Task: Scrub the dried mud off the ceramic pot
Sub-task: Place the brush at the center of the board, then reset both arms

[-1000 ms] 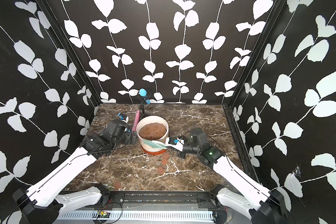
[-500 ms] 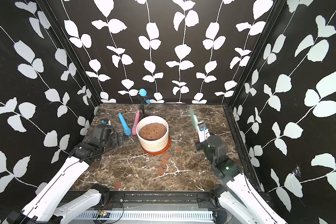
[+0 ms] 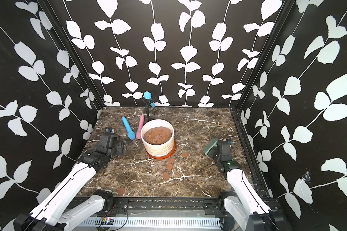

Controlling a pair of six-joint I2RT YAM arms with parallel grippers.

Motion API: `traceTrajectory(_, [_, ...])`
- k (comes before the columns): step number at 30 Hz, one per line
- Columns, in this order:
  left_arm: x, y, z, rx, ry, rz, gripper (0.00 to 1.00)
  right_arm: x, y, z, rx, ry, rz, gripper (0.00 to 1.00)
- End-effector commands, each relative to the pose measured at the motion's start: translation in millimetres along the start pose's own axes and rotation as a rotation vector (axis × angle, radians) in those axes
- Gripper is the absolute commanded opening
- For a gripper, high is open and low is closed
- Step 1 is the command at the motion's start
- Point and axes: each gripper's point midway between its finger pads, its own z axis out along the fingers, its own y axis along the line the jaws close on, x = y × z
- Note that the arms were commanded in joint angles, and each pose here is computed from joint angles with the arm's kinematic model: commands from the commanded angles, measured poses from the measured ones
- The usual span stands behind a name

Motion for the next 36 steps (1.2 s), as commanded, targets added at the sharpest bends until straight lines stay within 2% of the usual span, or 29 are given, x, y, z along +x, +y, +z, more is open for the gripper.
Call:
traceTrajectory(1, [-3.0,-10.5,2.1,0.061,-0.022,0.028,0.98,6.0,7.9,8.5,-0.107,0.033,0.215,0.11])
traceTrajectory(4, [-1.5,-17.1,4.3,0.096,-0.026,0.061,0.99,12.5,-0.7,9.4,-0.062,0.077,0.192,0.49])
traceTrajectory(6, [-2.8,-32.7,4.2,0.184,-0.049,0.121,0.98,10.0,-2.2,3.5,-0.006,0.103,0.108,0.67])
traceTrajectory(8, [-4.5,-60.7,-4.5,0.347,-0.079,0.236,0.98,2.1,-0.3,-5.3,0.045,0.121,-0.004,0.85])
traceTrajectory(9, [-7.7,-69.2,-11.1,0.402,-0.088,0.242,0.99,-0.9,-0.8,-9.3,0.072,0.131,-0.054,0.95])
traceTrajectory(10, [-12.7,-73.3,-15.0,0.427,-0.101,0.22,0.99,-3.7,-2.2,-13.2,0.102,0.139,-0.091,0.99])
traceTrajectory(12, [-21.6,-75.2,-17.2,0.436,-0.145,0.191,0.99,-9.4,-5.2,-19.7,0.15,0.145,-0.151,0.99])
traceTrajectory(16, [-23.9,-70.6,-8.8,0.396,-0.242,0.243,0.99,-29.4,2.8,-34.6,0.165,0.084,-0.213,0.99])
traceTrajectory(20, [-22.6,-65.6,0.6,0.355,-0.292,0.246,0.99,-47.2,24.4,-48.2,0.089,0.007,-0.211,0.99])
traceTrajectory(23, [-21.2,-58.4,5.8,0.308,-0.284,0.243,0.98,-60.3,35.0,-59.5,0.06,-0.051,-0.209,0.99])
traceTrajectory(26, [-22.0,-56.2,9.9,0.297,-0.323,0.225,0.99,-80.2,42.6,-70.7,0.06,-0.143,-0.276,0.99])
traceTrajectory(31, [-30.2,-52.8,13.8,0.274,-0.408,0.214,0.98,-122.8,35.1,-86.3,0.185,-0.361,-0.408,1.0])
traceTrajectory(36, [-39.9,-39.5,36.0,0.201,-0.468,0.195,0.99,-136.6,42.9,-75.8,0.155,-0.506,-0.55,1.0])
